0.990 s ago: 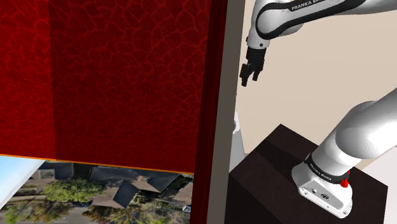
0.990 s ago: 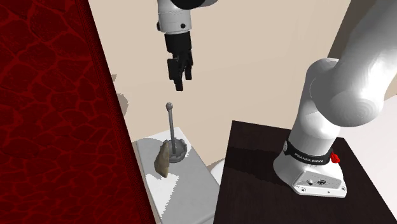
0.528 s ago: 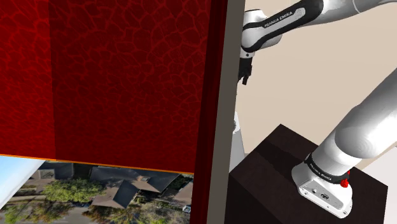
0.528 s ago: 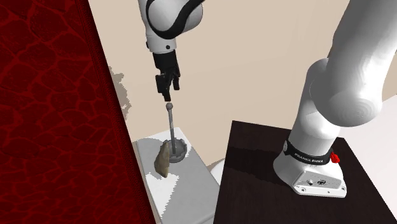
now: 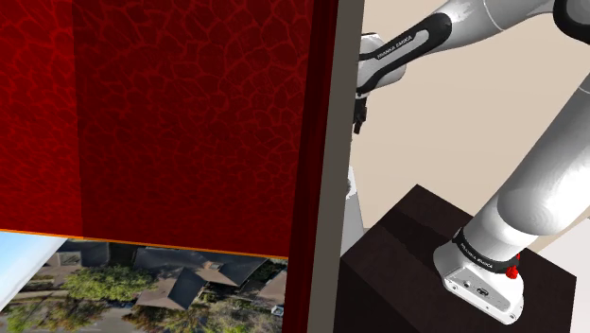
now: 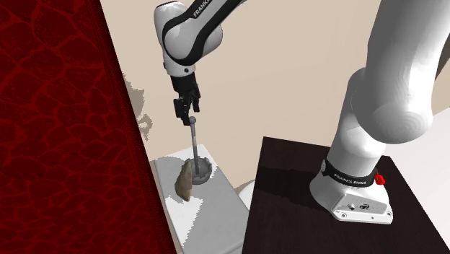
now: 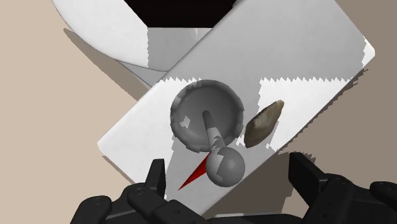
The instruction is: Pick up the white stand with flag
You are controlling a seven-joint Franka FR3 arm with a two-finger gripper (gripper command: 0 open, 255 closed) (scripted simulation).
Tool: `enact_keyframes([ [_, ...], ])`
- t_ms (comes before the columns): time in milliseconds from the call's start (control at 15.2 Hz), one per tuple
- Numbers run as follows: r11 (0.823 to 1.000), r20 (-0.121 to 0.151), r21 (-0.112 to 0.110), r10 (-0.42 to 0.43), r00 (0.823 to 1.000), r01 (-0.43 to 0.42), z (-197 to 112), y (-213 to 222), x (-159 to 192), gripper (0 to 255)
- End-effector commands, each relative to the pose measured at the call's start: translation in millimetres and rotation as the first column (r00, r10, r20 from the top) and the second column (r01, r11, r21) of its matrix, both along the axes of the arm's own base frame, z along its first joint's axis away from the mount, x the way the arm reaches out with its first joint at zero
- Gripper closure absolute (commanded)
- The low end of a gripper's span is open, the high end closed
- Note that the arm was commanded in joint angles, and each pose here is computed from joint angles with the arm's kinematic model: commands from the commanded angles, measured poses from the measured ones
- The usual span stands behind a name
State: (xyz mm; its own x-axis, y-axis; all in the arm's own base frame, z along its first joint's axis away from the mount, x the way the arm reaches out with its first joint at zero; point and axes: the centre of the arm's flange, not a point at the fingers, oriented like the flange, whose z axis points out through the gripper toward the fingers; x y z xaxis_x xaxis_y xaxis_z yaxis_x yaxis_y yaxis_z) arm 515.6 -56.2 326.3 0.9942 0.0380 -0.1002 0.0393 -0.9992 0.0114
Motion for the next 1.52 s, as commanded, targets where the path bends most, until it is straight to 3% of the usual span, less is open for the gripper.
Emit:
enact_keyframes([
  [0, 1.0, 0.001, 0.0, 0.0, 1.0, 0.0, -14.1, -0.1, 0.7, 0],
  [132, 1.0, 0.001, 0.0, 0.0, 1.0, 0.0, -14.1, -0.1, 0.7, 0],
  [198, 1.0, 0.001, 0.0, 0.0, 1.0, 0.0, -13.6, -0.6, 0.7, 255],
  [792, 1.0, 0.001, 0.0, 0.0, 1.0, 0.0, -14.1, -0.1, 0.7, 255],
  [1452, 1.0, 0.001, 0.0, 0.0, 1.0, 0.0, 38.6, -0.1, 0.7, 255],
])
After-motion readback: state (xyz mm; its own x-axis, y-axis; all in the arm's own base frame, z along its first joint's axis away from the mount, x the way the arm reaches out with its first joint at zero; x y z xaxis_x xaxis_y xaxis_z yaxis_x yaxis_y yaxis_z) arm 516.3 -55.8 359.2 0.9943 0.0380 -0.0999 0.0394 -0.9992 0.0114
